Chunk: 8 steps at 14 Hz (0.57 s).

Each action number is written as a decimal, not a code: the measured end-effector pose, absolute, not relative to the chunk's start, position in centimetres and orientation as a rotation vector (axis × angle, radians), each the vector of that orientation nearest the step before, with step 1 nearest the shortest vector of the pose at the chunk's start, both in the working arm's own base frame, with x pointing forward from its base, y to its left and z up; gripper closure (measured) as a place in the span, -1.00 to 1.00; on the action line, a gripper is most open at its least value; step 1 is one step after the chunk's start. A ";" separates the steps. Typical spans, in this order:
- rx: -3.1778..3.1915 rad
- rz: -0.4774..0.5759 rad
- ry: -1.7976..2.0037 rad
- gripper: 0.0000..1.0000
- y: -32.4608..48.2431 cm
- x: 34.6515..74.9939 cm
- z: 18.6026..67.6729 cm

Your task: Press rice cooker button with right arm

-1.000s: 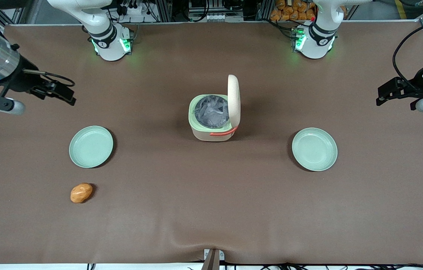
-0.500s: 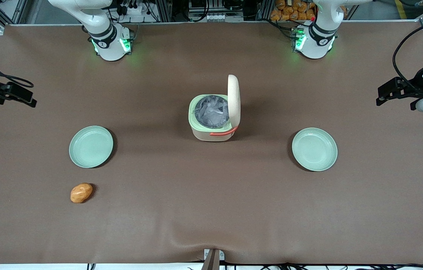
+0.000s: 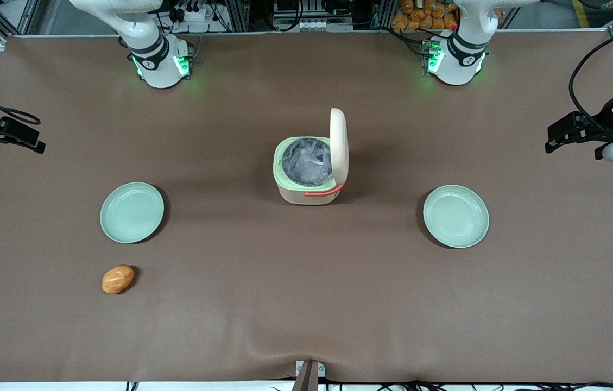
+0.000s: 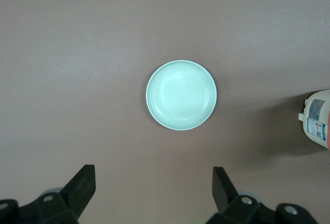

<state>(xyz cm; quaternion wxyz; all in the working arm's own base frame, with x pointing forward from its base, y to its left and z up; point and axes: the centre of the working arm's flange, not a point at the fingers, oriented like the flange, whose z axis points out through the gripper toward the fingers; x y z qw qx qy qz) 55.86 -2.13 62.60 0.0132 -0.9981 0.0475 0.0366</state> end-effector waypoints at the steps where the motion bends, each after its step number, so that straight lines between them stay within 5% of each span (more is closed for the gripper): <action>1: -3.110 0.115 0.150 -1.00 -2.2 55.9 62.6; 8: -3.142 0.116 0.160 -1.00 -2.7 55.8 62.6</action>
